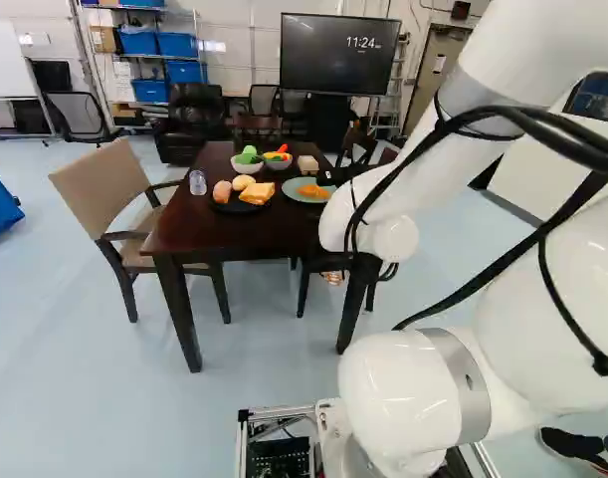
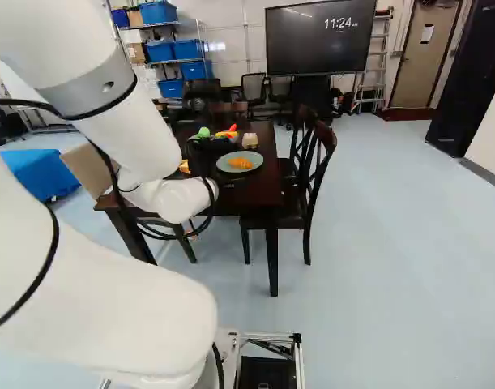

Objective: Move the croissant to the empty plate

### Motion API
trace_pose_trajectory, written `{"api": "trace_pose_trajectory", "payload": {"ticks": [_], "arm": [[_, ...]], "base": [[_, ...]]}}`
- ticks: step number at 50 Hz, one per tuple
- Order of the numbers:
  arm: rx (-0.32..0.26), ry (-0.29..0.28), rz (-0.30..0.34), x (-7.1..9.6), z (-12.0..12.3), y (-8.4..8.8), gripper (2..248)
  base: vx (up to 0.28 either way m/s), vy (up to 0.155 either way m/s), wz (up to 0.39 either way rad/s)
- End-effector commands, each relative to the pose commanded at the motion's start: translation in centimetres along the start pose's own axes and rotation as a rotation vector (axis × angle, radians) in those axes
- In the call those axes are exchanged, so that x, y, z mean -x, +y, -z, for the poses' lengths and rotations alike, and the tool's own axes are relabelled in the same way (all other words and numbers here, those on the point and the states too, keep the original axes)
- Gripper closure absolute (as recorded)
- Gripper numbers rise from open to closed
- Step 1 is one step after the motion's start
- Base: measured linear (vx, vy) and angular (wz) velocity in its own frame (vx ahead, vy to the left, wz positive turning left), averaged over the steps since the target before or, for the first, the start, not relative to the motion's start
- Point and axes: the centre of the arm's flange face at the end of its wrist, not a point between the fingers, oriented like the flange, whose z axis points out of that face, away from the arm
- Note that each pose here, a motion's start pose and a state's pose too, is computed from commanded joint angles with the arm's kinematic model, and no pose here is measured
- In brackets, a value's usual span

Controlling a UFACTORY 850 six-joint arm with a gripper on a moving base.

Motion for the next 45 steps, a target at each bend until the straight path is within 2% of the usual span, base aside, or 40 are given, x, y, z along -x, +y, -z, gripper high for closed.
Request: {"api": "trace_pose_trajectory", "payload": {"ticks": [22, 45], "arm": [[-0.008, 0.065, -0.063, 1.8, 1.3, -0.4, 3], [-0.015, 0.098, -0.096, 2.8, 2.0, -0.6, 3]], "base": [[0.0, 0.0, 0.0], [0.0, 0.0, 0.0]]}}
